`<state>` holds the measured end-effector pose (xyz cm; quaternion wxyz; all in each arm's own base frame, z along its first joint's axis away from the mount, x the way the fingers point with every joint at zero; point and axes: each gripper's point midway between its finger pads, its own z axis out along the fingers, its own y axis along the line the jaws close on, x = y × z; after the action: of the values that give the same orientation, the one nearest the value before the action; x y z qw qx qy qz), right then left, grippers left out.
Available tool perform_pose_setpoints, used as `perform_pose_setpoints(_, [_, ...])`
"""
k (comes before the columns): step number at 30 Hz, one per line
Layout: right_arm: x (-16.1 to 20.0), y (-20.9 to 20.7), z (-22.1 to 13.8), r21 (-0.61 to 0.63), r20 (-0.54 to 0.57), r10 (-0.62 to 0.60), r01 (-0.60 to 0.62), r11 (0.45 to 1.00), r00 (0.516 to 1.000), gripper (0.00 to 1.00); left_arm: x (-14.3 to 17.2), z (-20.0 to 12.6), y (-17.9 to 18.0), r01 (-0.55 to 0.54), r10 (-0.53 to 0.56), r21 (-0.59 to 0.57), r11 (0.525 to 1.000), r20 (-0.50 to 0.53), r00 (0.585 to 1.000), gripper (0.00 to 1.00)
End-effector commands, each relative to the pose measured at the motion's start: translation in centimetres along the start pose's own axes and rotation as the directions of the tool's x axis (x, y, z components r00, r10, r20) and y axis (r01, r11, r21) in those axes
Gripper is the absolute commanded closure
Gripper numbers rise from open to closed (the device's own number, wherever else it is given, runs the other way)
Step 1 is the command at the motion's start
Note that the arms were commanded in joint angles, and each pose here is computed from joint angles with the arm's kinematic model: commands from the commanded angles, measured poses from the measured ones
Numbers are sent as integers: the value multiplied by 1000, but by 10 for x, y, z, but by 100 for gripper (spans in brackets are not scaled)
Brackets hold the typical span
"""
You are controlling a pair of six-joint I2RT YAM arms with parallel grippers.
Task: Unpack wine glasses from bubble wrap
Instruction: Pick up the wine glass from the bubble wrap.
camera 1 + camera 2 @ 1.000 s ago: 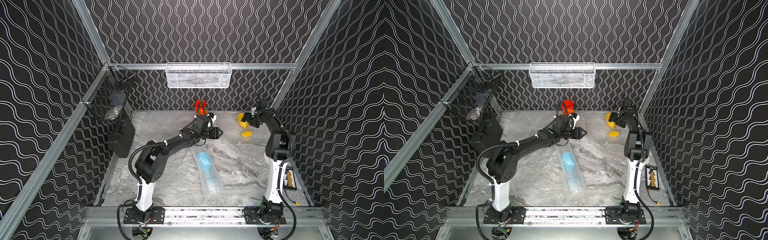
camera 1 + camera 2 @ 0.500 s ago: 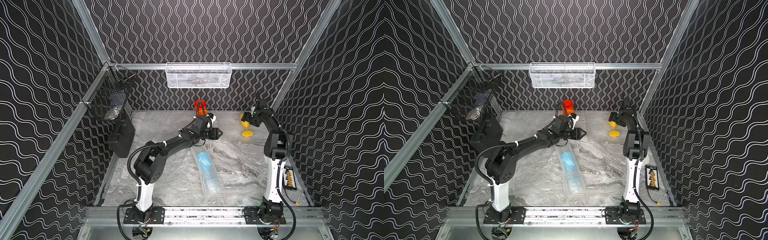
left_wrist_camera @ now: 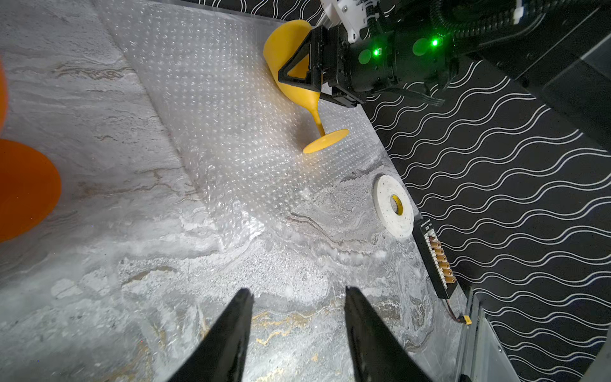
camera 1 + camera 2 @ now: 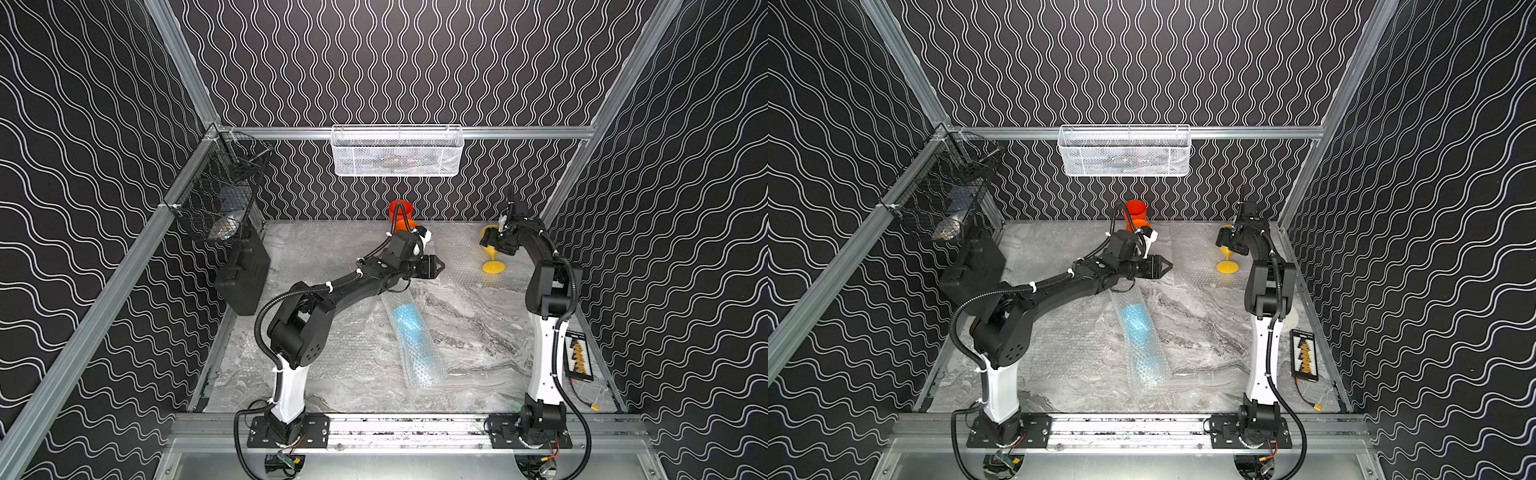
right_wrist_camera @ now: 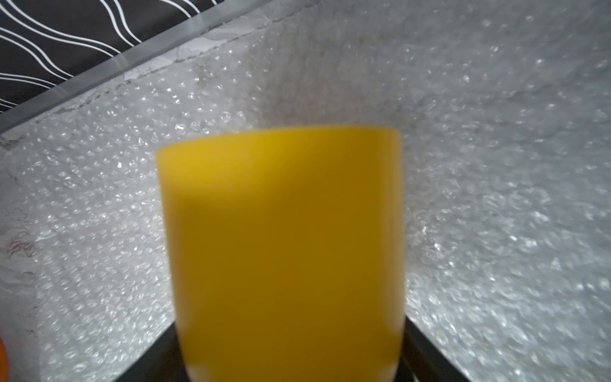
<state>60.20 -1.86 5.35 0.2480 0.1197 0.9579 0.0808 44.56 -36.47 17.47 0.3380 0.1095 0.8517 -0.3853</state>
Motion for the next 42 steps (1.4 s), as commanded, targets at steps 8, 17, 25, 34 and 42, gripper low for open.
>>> perform_pose_setpoints(8, [-8, 2, -10, 4, 33, -28, 28, 1000, 999, 31, -6, -2, -4, 10, -10, 28, 1000, 11, 1000, 50])
perform_pose_setpoints(17, [-22, 13, -36, -15, 95, -55, 57, 998, 994, 32, -9, -2, -5, 12, -13, 29, 999, 14, 1000, 50])
perform_pose_setpoints(25, [-24, 49, -75, -81, 189, -122, 139, 987, 974, 32, -15, -6, -7, 15, -16, 24, 1000, 18, 1000, 49])
perform_pose_setpoints(34, [8, 94, -122, -203, 290, -154, 218, 955, 944, 32, -22, -13, 0, 57, -58, 24, 998, 24, 998, 49])
perform_pose_setpoints(42, [53, 119, -126, -320, 315, -132, 237, 917, 940, 31, -34, -27, 8, 110, -111, 39, 993, 41, 993, 48])
